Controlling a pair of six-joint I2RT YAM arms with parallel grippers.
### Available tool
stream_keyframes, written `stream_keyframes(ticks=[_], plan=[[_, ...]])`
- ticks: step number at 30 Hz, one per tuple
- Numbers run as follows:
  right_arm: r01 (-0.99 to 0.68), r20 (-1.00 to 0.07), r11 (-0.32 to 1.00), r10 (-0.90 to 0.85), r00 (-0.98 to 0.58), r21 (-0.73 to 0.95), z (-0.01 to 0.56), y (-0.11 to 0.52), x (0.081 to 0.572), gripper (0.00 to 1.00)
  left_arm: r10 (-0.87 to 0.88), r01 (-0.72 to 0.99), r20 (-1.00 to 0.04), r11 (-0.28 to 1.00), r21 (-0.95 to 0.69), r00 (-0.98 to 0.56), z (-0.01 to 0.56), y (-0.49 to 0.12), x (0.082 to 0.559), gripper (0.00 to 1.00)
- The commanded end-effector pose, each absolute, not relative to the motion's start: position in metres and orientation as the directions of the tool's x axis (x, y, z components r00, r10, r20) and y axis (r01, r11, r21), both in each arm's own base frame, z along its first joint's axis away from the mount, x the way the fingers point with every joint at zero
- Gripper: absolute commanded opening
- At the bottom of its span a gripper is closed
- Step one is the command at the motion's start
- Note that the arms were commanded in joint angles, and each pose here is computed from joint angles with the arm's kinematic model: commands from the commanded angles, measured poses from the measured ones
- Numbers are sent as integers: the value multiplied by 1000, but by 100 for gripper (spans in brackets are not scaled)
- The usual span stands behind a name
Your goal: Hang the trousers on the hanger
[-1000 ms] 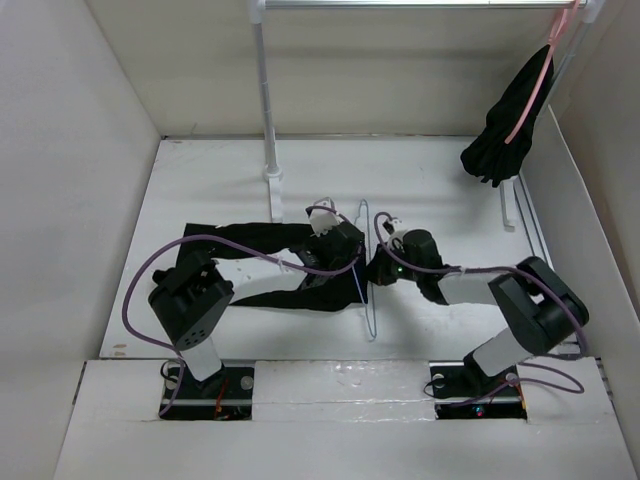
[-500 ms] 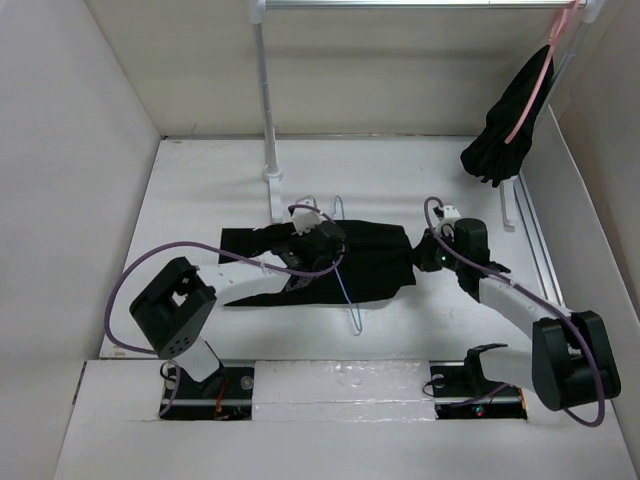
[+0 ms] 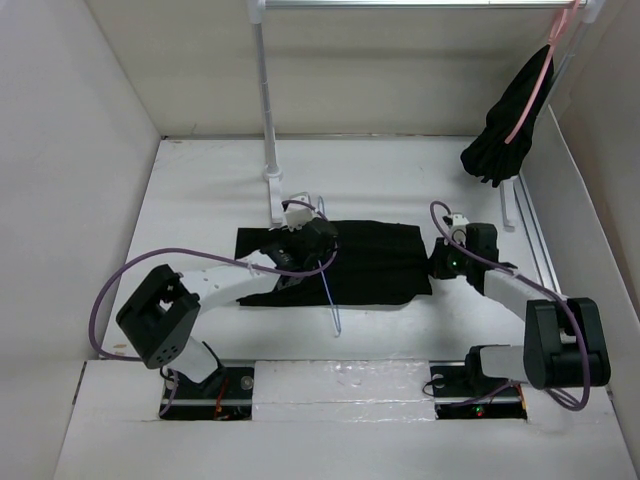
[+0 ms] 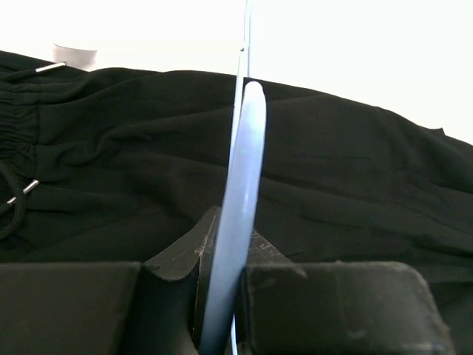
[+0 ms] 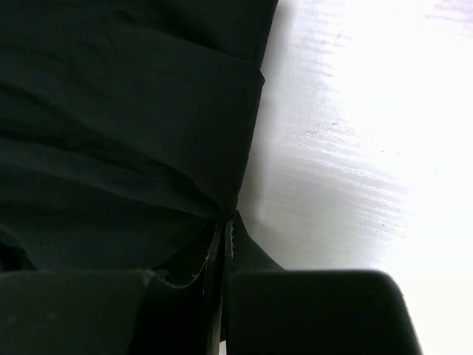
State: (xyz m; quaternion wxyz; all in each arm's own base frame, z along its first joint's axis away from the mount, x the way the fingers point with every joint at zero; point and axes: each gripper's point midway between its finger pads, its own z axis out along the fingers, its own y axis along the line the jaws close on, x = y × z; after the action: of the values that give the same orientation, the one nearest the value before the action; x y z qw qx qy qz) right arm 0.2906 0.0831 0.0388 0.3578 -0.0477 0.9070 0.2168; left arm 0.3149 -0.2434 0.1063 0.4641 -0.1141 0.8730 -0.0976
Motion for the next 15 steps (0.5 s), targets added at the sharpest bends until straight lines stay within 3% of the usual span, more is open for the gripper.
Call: stream_keyframes(ticks=[1, 15], plan=[[-273, -684, 897, 43, -728, 347, 38, 82, 295, 0, -190, -82, -797, 981, -176, -574, 114, -228, 309, 0], [-308, -680, 885, 14, -733, 350, 41, 100, 292, 2, -223, 4, -831, 965, -261, -509, 179, -276, 319, 0]])
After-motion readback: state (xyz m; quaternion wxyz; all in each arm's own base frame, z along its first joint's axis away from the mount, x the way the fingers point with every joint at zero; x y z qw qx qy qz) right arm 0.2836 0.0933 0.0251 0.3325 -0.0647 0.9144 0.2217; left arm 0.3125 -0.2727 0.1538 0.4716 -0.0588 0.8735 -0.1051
